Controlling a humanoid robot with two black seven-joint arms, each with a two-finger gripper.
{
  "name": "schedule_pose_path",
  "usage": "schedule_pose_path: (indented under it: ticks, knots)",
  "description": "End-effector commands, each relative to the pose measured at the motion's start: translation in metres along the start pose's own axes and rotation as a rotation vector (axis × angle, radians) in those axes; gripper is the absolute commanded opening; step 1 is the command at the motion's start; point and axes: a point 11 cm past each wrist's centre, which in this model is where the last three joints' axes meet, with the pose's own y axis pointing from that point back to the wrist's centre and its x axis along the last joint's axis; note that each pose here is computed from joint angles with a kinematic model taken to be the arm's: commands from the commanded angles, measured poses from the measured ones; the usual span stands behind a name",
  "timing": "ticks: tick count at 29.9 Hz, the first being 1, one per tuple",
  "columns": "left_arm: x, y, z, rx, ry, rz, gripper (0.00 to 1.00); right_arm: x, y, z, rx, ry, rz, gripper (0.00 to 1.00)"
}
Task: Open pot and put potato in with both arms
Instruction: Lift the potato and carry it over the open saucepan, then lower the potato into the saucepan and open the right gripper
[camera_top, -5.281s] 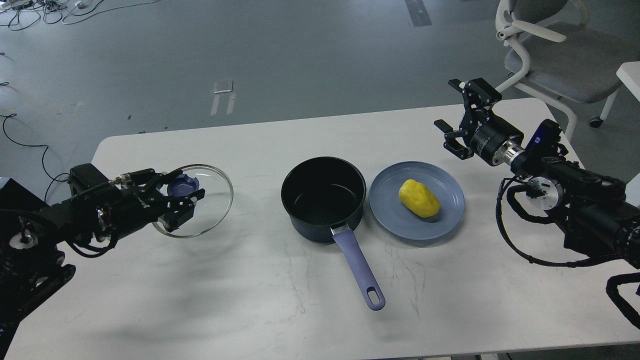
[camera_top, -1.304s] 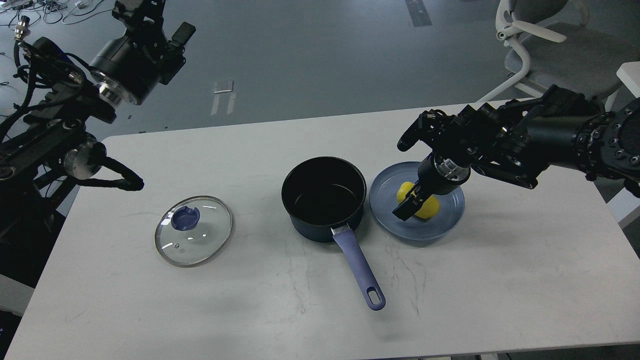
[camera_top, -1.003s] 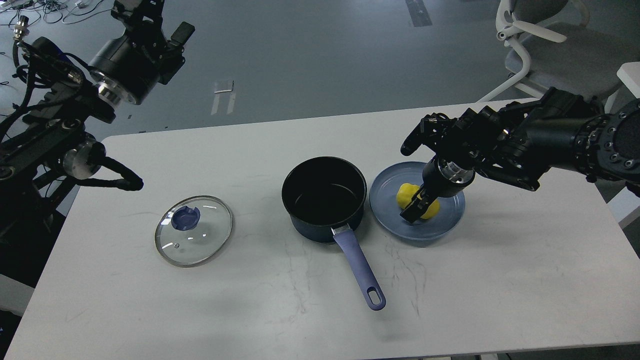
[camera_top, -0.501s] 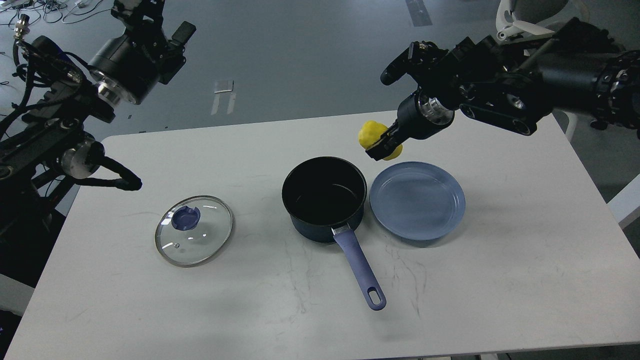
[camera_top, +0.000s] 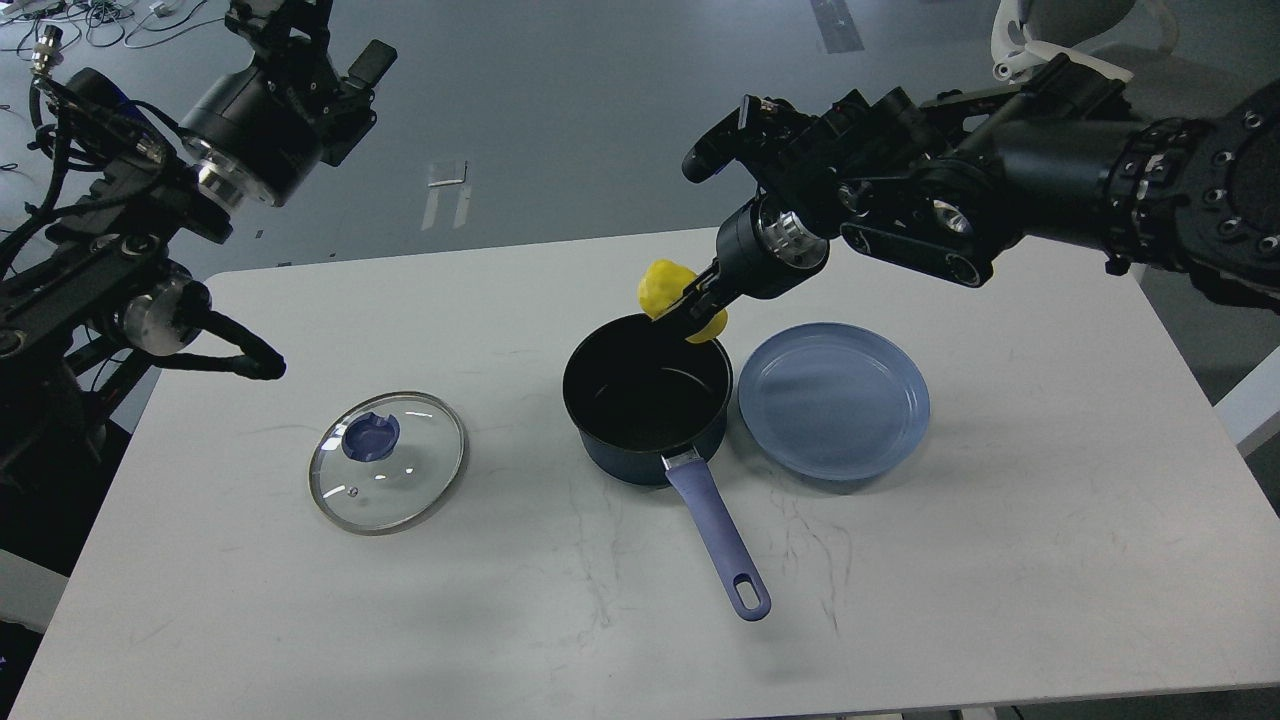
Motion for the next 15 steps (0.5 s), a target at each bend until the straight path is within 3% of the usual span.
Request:
schedule_pose_path:
  ticks: [1,13,15]
  knots:
    - [0.001,-0.001,0.004,-0.012,0.003,0.005,0.98,-0.013,-0.007,0.006,-0.003,-0.024,-0.013,0.13]
    - [0.001,-0.001,0.004,-0.012,0.004,0.004,0.98,-0.037,-0.025,-0.001,0.077,-0.164,-0.005,0.14]
    - [0.001,-0.001,0.004,-0.012,0.004,0.004,0.98,-0.042,-0.029,-0.002,0.084,-0.169,0.001,0.19]
